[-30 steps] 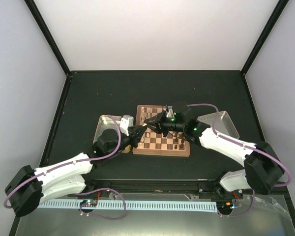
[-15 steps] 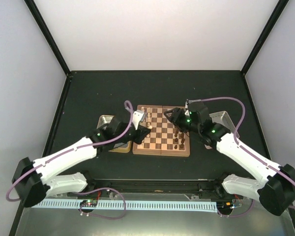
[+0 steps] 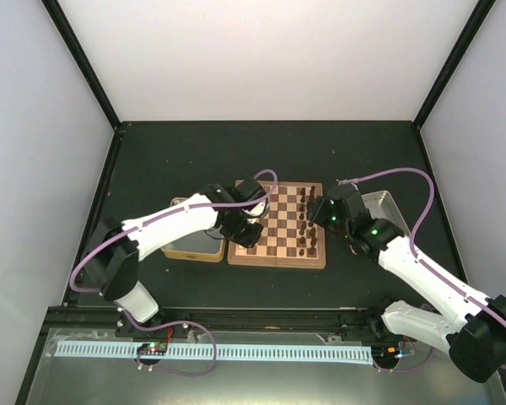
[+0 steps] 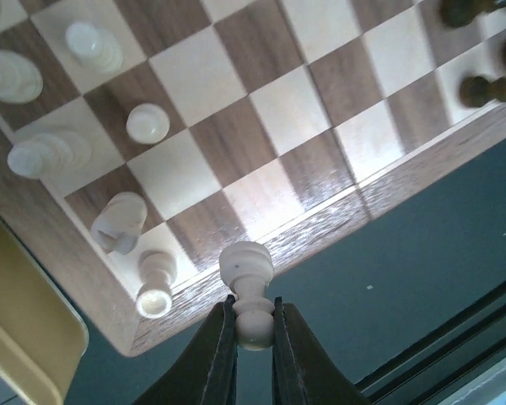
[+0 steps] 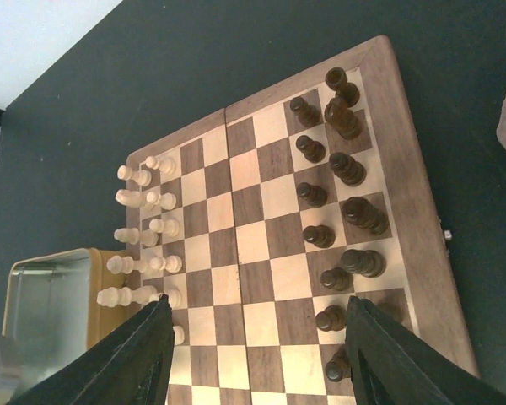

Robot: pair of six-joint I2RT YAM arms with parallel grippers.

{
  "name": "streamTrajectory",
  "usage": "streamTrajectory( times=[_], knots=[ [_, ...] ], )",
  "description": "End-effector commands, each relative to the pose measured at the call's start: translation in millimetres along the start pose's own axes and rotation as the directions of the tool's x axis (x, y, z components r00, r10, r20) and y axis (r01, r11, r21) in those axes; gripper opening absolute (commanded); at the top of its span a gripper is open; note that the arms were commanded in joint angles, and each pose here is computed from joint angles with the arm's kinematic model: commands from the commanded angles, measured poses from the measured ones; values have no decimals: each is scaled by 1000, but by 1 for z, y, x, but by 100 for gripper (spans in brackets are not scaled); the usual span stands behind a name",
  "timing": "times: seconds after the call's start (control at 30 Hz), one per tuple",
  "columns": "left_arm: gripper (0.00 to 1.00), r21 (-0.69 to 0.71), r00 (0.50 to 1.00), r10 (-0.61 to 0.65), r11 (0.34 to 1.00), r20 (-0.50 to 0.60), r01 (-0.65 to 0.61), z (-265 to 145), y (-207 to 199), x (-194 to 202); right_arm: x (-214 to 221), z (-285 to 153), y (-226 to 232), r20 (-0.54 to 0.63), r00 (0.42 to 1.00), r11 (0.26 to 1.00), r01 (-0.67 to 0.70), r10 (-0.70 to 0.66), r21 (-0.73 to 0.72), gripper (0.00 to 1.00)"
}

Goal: Set up the chess pieces on the board
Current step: Place the chess piece on the chessboard.

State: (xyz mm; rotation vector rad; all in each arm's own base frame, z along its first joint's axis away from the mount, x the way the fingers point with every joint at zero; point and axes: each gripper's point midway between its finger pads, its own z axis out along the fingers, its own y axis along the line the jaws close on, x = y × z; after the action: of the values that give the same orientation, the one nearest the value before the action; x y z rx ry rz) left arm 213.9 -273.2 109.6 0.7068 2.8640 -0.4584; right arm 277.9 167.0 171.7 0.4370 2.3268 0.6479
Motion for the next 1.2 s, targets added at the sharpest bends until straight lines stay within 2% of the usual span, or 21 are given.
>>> streamTrajectory(
  times=[0.0,0.47,0.67,1.17],
  knots=[
    [6,-96,992,3,995,-123,-15,4,14,8,-9,-2,-11,53,997,998,45,-48,51,56],
    [8,-202,979,-12,979,-204,-30,30,27,-9,-11,-4,-17,65,996,996,54,-59,75,57],
    [9,-200,970,4,978,-244,-54,44,29,-7,-15,-10,-21,89,994,995,52,-60,86,57],
    [16,-216,972,0,975,-233,-52,51,32,-17,-13,-11,-21,84,995,995,54,-60,81,57]
  ],
)
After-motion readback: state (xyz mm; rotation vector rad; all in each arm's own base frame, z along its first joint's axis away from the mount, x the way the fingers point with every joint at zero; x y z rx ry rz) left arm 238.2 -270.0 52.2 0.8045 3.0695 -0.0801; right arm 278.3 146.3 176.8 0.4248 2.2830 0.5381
